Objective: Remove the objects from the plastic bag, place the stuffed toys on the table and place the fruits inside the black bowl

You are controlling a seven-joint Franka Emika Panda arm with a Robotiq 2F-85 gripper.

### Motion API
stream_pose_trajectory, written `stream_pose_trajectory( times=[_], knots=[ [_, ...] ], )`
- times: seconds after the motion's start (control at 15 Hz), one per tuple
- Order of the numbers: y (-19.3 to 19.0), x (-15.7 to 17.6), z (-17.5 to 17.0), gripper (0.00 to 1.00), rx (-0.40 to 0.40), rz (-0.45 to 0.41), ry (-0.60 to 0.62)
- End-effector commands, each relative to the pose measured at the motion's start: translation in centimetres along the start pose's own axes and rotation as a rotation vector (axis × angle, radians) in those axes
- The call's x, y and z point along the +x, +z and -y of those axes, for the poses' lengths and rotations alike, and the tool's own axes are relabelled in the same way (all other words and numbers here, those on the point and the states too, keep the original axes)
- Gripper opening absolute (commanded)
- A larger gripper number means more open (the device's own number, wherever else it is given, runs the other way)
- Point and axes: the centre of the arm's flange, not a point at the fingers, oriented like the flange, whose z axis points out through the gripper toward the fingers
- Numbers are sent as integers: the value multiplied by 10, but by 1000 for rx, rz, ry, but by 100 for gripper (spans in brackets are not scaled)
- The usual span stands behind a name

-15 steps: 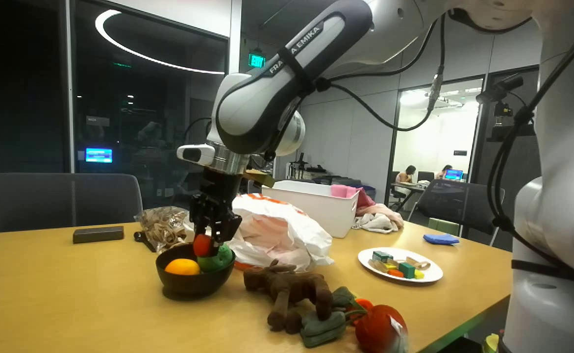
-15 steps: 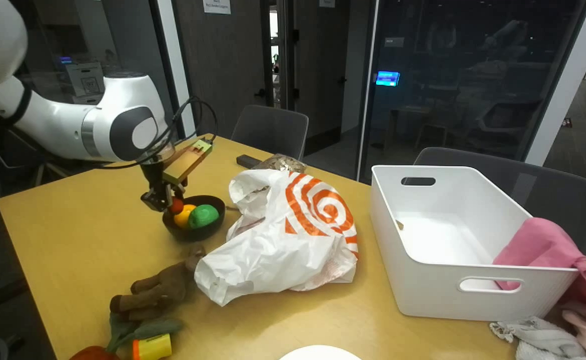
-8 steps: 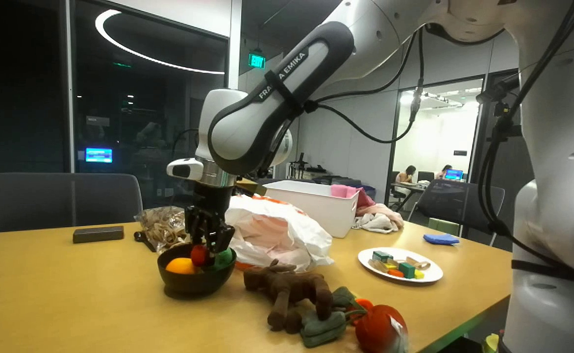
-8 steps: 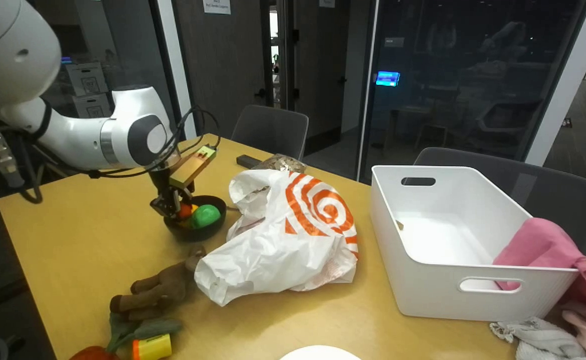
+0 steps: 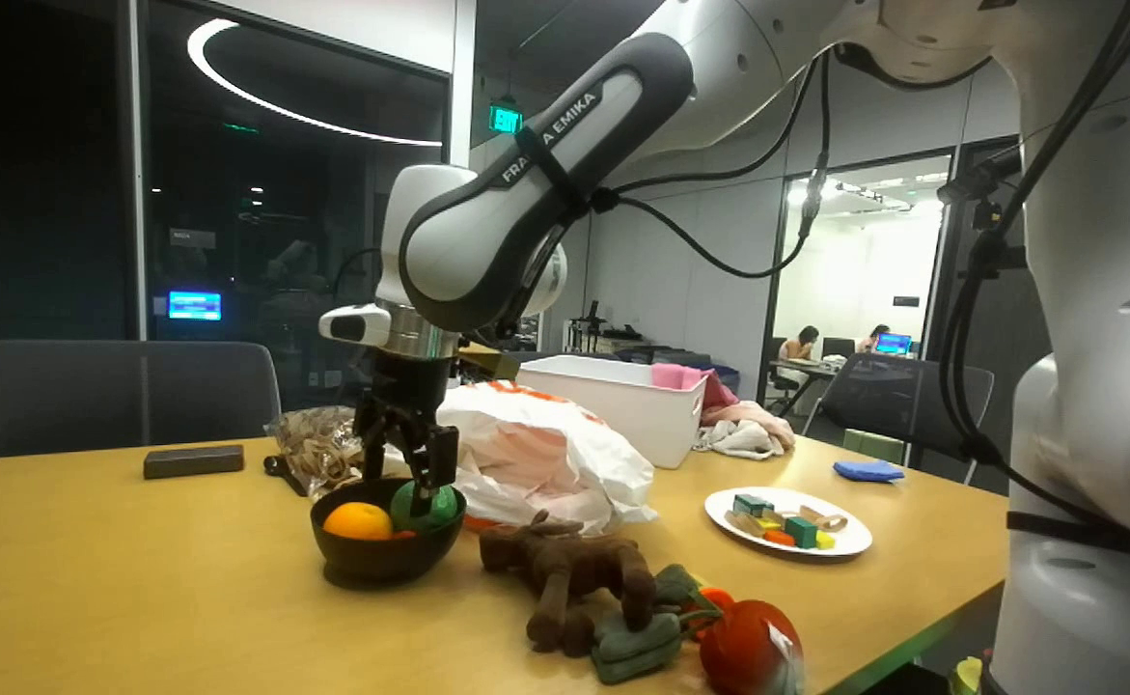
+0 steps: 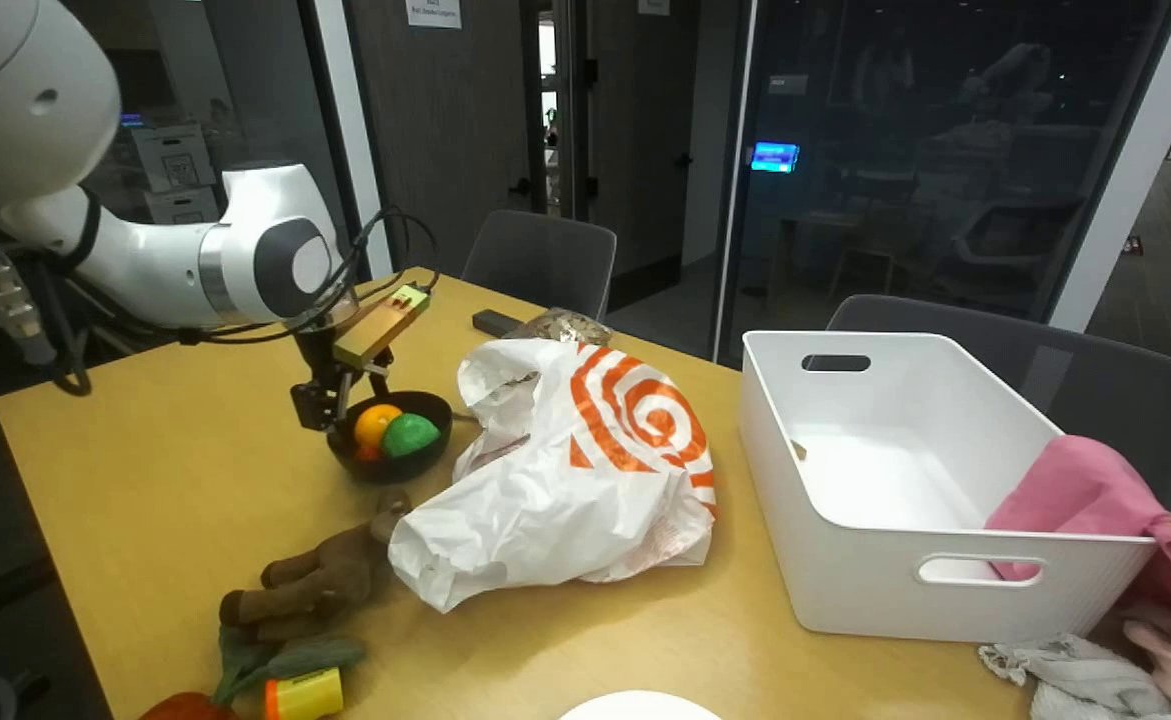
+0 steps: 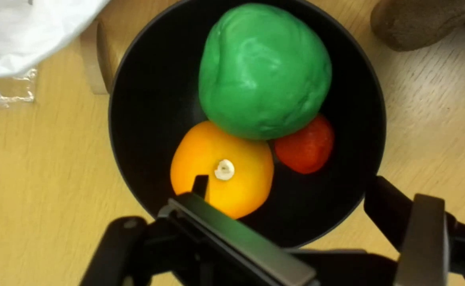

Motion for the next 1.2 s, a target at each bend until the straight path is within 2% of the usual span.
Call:
stream_pose_trajectory(
  times=[0.0,0.33,0.6,0.93,1.0,1.13],
  knots=[
    [-50,-2,-3,100,47,13,96],
    [-106,-17,-1,100,79,72,270],
    [-133,-26,6,100,96,111,359],
    [-139,-33,11,100,129,128,450],
    [-128,-30,12,100,128,125,412],
    [-128,-32,12,100,133,129,429]
  ],
)
